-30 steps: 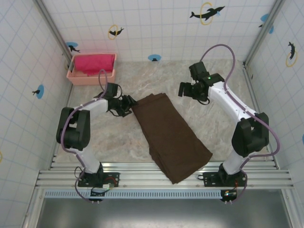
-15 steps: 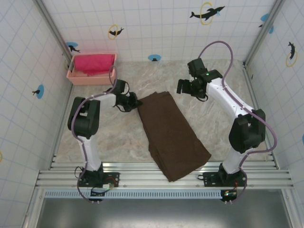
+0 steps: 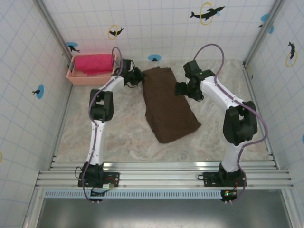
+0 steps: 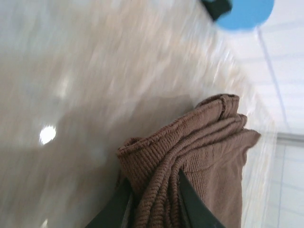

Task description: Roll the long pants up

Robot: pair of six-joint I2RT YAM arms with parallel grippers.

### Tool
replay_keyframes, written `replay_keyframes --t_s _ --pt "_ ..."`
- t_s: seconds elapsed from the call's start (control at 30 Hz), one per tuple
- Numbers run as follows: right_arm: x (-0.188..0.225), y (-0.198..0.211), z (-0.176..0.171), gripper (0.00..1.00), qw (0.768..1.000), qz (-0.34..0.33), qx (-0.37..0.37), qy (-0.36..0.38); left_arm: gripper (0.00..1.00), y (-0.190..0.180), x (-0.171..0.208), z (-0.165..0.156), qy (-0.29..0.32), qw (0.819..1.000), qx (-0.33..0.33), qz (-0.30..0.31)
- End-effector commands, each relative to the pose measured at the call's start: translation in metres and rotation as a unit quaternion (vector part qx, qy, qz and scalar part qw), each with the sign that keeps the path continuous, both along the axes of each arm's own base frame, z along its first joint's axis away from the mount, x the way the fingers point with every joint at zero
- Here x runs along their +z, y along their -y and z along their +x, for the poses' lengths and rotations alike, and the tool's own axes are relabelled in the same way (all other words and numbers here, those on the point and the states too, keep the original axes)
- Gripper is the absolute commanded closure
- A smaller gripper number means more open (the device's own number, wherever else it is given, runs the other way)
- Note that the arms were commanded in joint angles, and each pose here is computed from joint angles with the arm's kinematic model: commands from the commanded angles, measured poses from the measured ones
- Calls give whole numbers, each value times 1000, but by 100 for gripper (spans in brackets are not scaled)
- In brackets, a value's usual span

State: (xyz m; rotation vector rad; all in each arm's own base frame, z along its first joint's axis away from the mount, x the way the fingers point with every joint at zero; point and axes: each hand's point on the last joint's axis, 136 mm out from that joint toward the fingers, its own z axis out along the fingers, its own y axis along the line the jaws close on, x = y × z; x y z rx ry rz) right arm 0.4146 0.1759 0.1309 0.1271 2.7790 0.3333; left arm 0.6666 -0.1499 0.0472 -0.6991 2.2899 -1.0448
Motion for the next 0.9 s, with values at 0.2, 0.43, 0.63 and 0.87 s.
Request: replay_keyframes --t_s 0.2,0.43,0.63,0.87 --pt "11 30 7 1 999 -36 11 3 3 -68 77 35 81 995 47 -31" --pt "-23 72 16 1 998 -56 -18 -30 3 -69 126 -57 74 997 8 -26" --pt "-66 69 28 1 996 -40 -16 -75 3 -51 104 -153 16 1000 -16 -21" --pt "-101 32 8 1 992 7 3 -129 3 -27 92 -227 -34 998 -46 5"
